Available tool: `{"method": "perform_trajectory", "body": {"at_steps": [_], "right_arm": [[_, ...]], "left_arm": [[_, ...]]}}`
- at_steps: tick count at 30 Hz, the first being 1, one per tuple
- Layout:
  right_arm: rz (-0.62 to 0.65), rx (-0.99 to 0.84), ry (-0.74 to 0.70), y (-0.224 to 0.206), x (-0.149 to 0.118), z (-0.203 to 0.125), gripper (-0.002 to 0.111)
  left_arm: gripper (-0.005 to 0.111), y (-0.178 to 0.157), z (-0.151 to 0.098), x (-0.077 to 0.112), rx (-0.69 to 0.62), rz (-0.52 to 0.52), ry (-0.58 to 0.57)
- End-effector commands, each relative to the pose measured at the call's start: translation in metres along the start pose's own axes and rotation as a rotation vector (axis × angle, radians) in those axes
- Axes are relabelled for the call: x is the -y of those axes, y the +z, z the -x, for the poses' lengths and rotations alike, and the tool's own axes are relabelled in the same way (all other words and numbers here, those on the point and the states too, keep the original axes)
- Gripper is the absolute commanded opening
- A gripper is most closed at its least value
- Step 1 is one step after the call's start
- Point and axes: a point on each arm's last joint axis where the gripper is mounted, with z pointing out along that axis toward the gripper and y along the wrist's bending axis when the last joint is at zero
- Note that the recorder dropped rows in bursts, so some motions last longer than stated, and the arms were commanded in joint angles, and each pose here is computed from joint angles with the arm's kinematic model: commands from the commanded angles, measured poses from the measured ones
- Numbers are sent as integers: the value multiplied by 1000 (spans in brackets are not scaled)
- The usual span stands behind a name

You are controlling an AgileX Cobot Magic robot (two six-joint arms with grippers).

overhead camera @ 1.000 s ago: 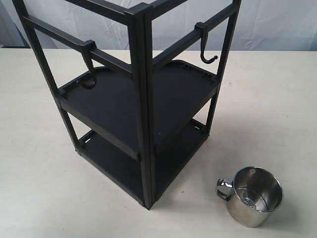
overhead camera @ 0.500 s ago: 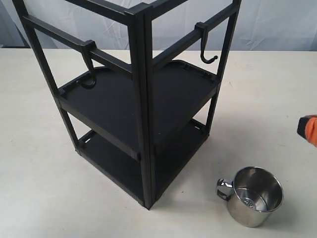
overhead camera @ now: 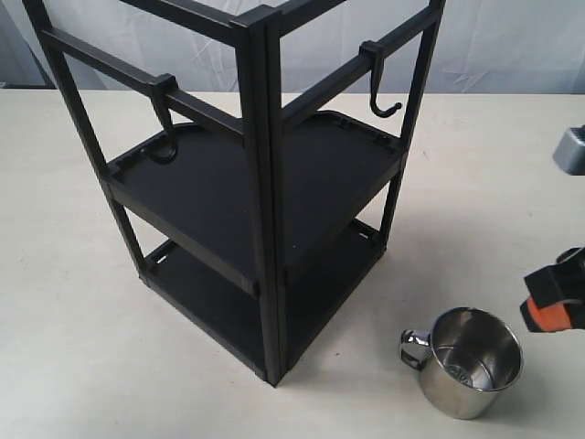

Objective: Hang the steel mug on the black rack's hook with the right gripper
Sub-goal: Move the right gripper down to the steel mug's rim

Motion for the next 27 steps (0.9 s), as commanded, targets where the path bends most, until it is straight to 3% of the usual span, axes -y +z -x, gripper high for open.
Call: {"method": "perform_trajectory", "body": {"at_steps": [1,3,20,22,25,27], "right_arm": [[-41,-64,-41,21,5,11,45],[-55,-89,-44,27,8,14,49],[-111,-275,24,103,40,37,47],[-95,-306,51,113,42,37,34],[-82,-334,67,119,43,36,0],[-71,-345,69,118,42,35,-1]], "left_arm": [[1,0,1,0,10,-4,0],[1,0,1,0,10,-4,0],[1,0,1,0,10,-4,0],[1,0,1,0,10,-4,0],[1,0,1,0,10,-4,0],[1,0,1,0,10,-4,0]]}}
